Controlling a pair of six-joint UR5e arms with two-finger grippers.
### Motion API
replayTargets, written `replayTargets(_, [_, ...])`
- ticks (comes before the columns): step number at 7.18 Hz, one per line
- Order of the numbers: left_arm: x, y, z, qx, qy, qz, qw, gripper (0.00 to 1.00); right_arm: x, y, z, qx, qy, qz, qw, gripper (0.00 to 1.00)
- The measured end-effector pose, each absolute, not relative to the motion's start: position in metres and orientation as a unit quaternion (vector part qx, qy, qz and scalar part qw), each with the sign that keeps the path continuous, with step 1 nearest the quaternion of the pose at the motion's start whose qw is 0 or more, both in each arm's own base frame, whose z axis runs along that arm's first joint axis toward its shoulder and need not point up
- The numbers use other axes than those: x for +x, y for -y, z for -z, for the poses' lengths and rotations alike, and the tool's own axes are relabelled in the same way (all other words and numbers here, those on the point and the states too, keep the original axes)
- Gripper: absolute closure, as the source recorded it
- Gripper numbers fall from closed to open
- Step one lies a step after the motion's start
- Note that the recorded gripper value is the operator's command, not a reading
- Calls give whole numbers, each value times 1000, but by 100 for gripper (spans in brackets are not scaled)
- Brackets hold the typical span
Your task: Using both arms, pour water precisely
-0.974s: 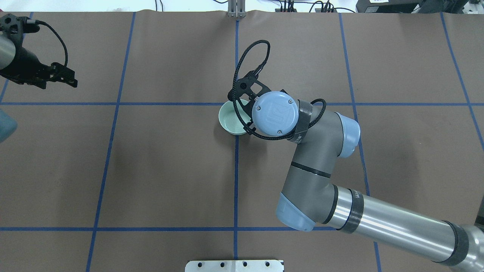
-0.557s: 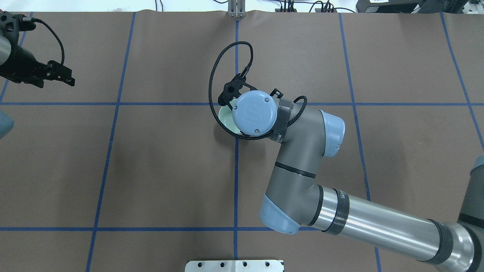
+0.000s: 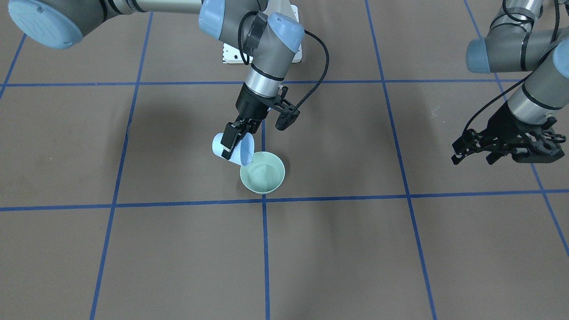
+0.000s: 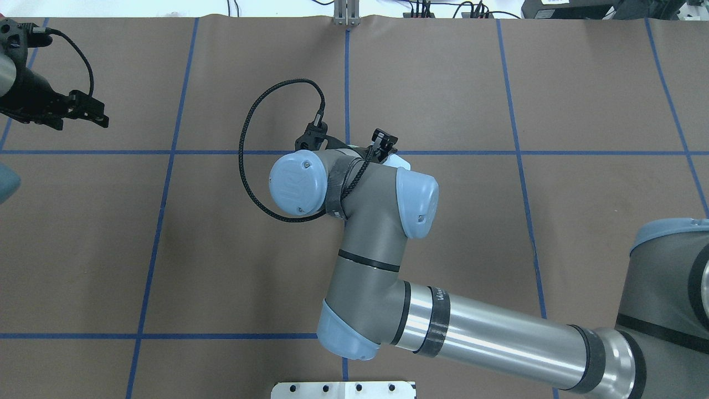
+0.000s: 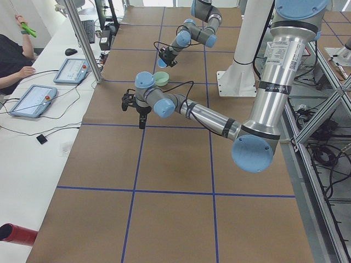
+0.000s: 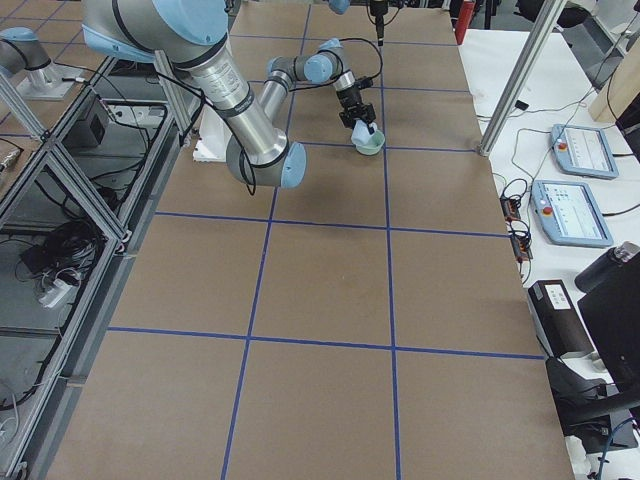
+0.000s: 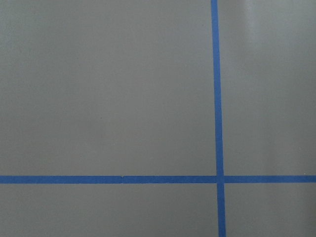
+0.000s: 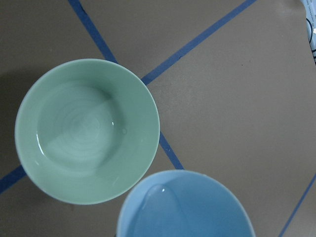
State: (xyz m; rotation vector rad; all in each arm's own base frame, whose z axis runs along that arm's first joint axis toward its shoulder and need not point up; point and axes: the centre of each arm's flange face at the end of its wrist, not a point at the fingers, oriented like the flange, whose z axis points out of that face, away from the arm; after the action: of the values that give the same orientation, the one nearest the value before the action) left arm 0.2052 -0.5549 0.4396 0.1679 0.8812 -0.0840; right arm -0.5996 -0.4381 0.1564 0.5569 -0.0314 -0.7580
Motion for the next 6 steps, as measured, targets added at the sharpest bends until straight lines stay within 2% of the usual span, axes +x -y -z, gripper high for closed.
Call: replayTargets(6, [207,555,-443,77,-425,41,901,0,-621,424,-162,268,-94,385,878,100])
